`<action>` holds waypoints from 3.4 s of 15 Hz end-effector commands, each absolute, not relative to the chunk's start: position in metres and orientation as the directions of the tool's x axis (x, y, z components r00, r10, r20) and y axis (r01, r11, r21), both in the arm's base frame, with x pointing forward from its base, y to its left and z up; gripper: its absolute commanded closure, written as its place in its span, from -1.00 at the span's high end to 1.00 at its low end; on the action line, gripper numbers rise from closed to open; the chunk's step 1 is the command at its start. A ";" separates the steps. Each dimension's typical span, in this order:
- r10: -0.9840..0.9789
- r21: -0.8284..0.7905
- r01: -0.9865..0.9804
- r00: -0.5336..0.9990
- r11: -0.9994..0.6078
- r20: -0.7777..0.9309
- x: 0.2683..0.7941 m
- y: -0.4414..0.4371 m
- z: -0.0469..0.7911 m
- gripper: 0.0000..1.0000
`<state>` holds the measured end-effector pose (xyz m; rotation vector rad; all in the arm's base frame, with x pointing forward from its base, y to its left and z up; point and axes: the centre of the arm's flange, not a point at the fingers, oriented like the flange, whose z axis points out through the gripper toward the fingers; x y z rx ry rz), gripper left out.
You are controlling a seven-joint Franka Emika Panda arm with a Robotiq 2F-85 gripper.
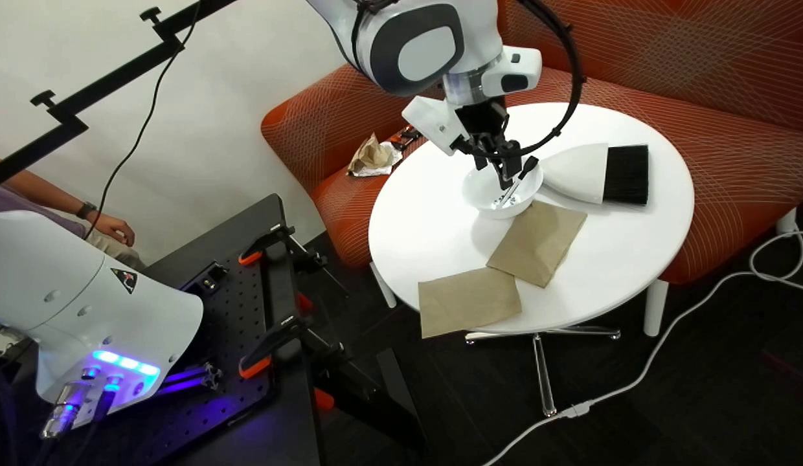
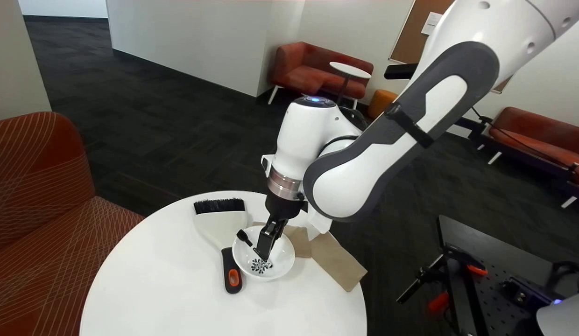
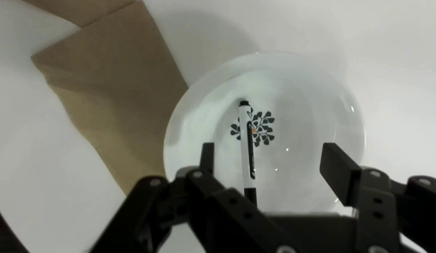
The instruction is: Remove the object from the white bowl and put it on the table
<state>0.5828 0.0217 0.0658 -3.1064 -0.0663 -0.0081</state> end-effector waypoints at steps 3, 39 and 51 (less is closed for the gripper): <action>0.052 -0.026 0.051 0.998 -0.998 -0.038 0.608 0.022 0.047 0.52; 0.427 0.100 0.416 0.888 -0.904 0.171 0.601 0.144 0.177 -0.94; 0.604 0.076 0.603 0.797 -0.794 -0.015 0.623 0.204 0.085 -0.94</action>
